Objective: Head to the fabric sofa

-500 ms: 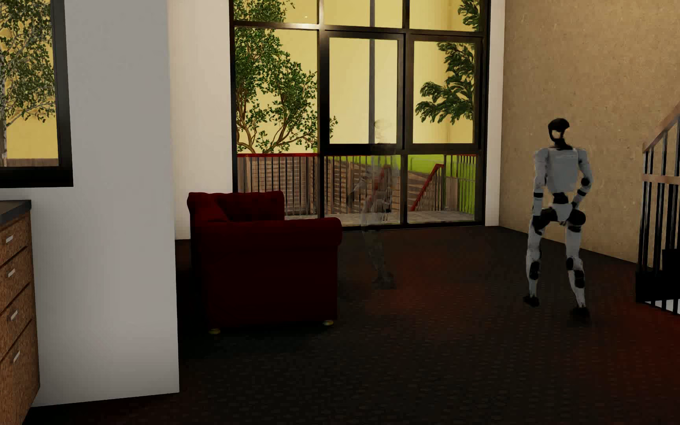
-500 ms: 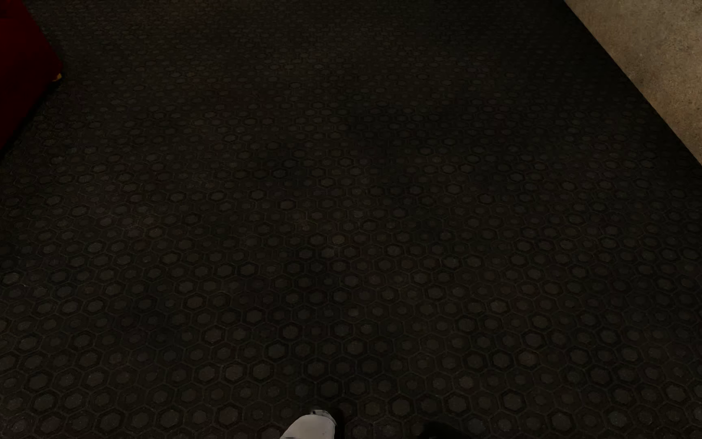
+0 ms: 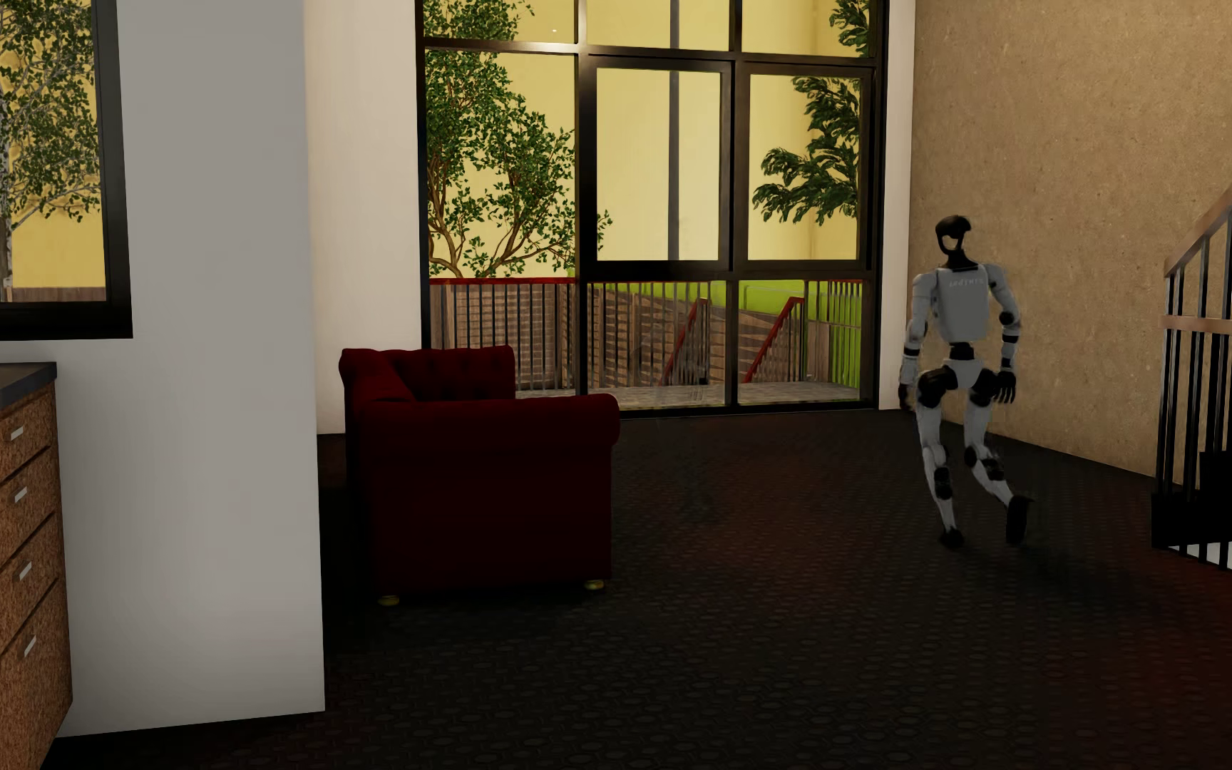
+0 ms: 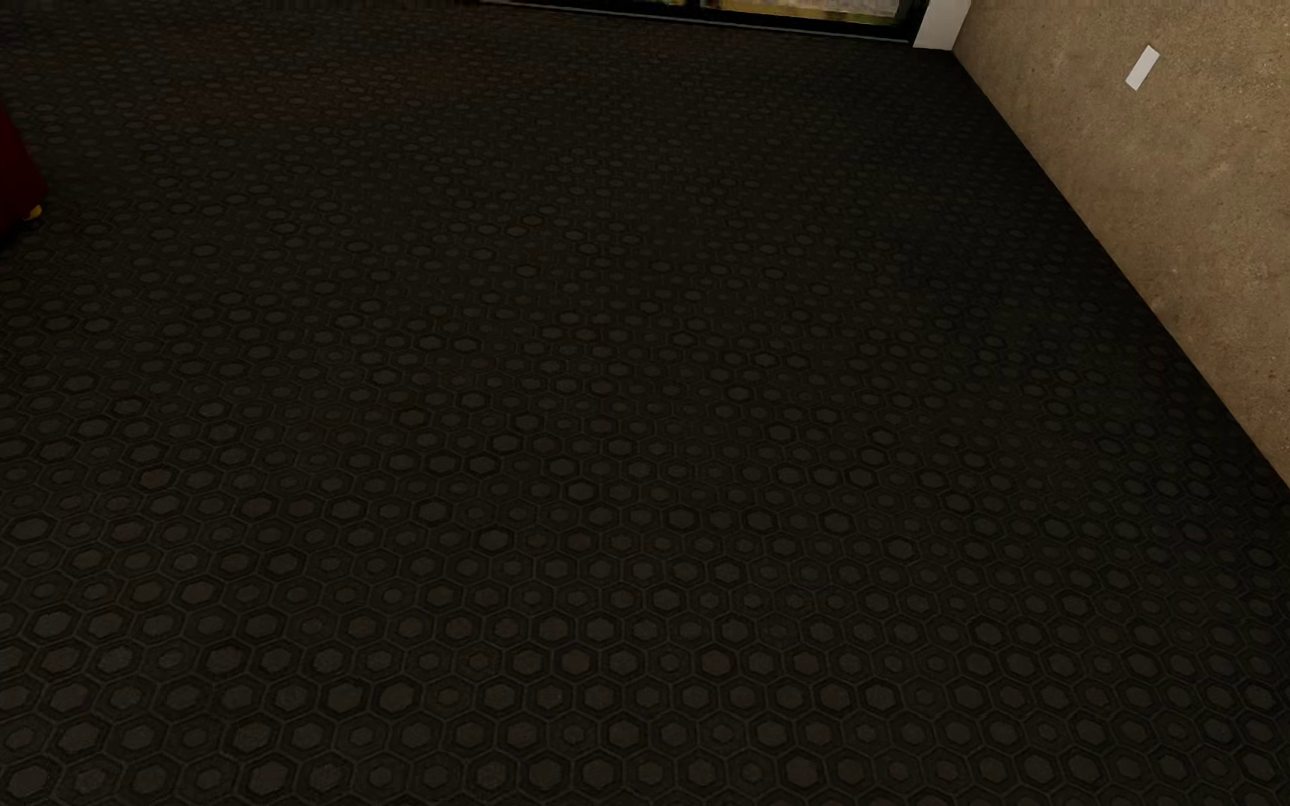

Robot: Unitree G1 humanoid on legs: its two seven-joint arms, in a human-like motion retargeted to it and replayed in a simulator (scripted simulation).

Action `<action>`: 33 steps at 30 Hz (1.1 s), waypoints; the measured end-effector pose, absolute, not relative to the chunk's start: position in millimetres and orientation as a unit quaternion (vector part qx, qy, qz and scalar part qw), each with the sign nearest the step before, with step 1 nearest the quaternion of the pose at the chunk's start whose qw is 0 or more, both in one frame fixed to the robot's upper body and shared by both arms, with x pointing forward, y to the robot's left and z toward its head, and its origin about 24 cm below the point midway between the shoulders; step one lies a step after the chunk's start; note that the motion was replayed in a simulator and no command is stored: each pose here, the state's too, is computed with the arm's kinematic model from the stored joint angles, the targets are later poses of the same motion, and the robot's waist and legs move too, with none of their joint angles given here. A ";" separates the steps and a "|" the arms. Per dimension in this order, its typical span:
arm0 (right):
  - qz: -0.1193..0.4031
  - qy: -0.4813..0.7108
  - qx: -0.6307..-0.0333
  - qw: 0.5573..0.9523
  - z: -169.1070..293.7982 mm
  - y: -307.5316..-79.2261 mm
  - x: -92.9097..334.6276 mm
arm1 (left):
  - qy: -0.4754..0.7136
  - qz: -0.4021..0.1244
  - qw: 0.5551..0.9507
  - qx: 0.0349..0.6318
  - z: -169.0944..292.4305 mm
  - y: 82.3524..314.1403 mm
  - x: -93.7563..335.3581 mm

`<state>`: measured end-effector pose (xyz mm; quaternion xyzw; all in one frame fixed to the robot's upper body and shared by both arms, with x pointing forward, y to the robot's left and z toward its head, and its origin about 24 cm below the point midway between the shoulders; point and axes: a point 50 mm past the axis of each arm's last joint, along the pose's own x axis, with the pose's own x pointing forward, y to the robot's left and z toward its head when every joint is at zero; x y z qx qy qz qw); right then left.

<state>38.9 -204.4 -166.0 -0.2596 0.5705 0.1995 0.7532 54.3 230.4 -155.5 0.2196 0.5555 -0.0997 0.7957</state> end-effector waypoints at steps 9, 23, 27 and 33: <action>0.170 0.638 -0.244 0.711 -165.7 -223.9 -17.5 | 0.340 -0.076 0.917 0.195 -97.5 206.4 185.2; 0.127 0.496 -0.271 0.815 -142.3 -235.9 105.1 | 0.624 -0.172 0.730 0.218 -164.9 208.9 -18.0; 0.042 0.385 -0.248 0.888 -100.4 -254.4 175.2 | 0.620 -0.091 0.760 0.175 -160.2 219.5 -14.5; 0.053 0.238 -0.237 0.940 -46.1 -226.3 245.3 | 0.663 -0.111 0.725 0.150 -167.3 195.7 -45.8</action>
